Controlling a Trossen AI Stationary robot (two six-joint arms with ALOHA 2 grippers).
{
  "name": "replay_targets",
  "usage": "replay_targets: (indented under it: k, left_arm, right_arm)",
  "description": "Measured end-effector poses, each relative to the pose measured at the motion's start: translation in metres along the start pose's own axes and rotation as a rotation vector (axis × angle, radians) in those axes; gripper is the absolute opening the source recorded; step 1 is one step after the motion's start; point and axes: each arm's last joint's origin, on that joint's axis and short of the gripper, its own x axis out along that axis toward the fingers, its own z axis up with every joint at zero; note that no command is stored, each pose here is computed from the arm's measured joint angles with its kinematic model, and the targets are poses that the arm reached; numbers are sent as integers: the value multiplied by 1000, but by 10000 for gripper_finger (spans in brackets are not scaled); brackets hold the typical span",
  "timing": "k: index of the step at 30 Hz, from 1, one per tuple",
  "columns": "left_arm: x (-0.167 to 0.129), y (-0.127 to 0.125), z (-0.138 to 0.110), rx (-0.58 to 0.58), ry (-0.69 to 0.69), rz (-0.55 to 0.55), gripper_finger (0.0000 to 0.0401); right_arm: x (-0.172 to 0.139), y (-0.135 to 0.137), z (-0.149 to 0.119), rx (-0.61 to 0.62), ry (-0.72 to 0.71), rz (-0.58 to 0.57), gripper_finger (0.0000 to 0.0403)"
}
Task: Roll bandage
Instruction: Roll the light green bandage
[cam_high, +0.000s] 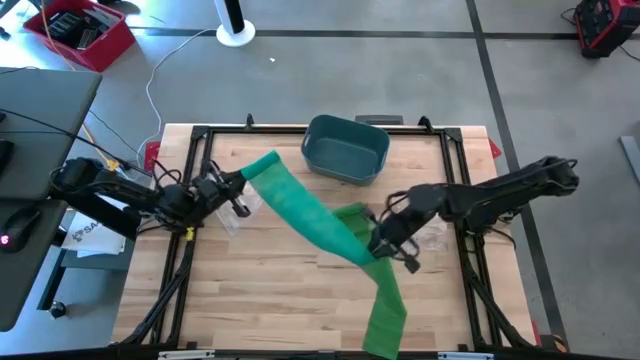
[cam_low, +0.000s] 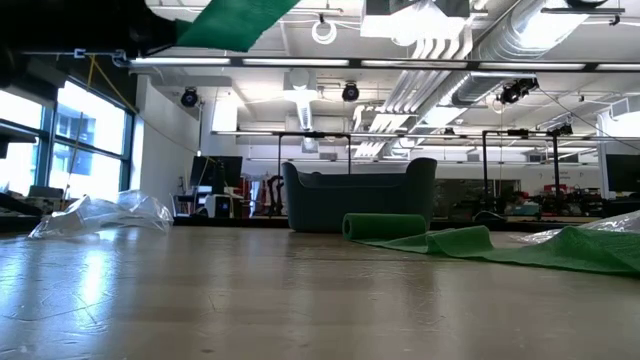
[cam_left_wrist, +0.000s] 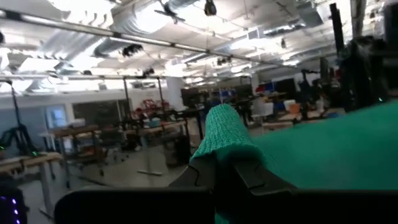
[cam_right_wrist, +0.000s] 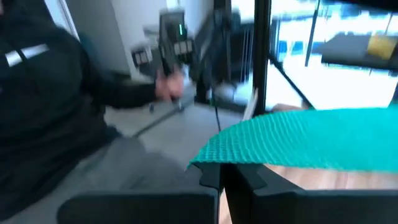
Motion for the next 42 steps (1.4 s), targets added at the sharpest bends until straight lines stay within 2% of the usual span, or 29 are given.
replay_targets:
  k: [5,11,15,18,22,28,33,37,42]
  left_arm:
    - [5,-8,-16,-35,81,-11,1]
    - [19,-21,-30,-47,163,-7,1]
    - [36,-33,-27,-26,176,-8,1]
    - [46,-43,-29,41,190,-24,1]
    - [53,-49,-35,98,211,-39,1]
    - [56,-50,-44,120,240,-38,1]
    - [56,-54,-46,103,233,-110,1]
    - [57,-51,-42,90,210,-87,1]
    - [55,-38,-26,199,173,39,1]
  right_arm:
    - [-21,9,29,-115,-167,-9,0]
    - [-44,19,49,-198,-271,-15,0]
    - [-54,25,56,-217,-305,-15,0]
    - [-63,29,61,-229,-331,-14,0]
    - [-73,35,65,-229,-345,-12,0]
    - [-78,41,69,-248,-376,0,0]
    - [-83,41,72,-246,-395,-94,0]
    - [-81,40,67,-211,-343,-103,0]
    - [-75,44,55,-87,-218,-65,0]
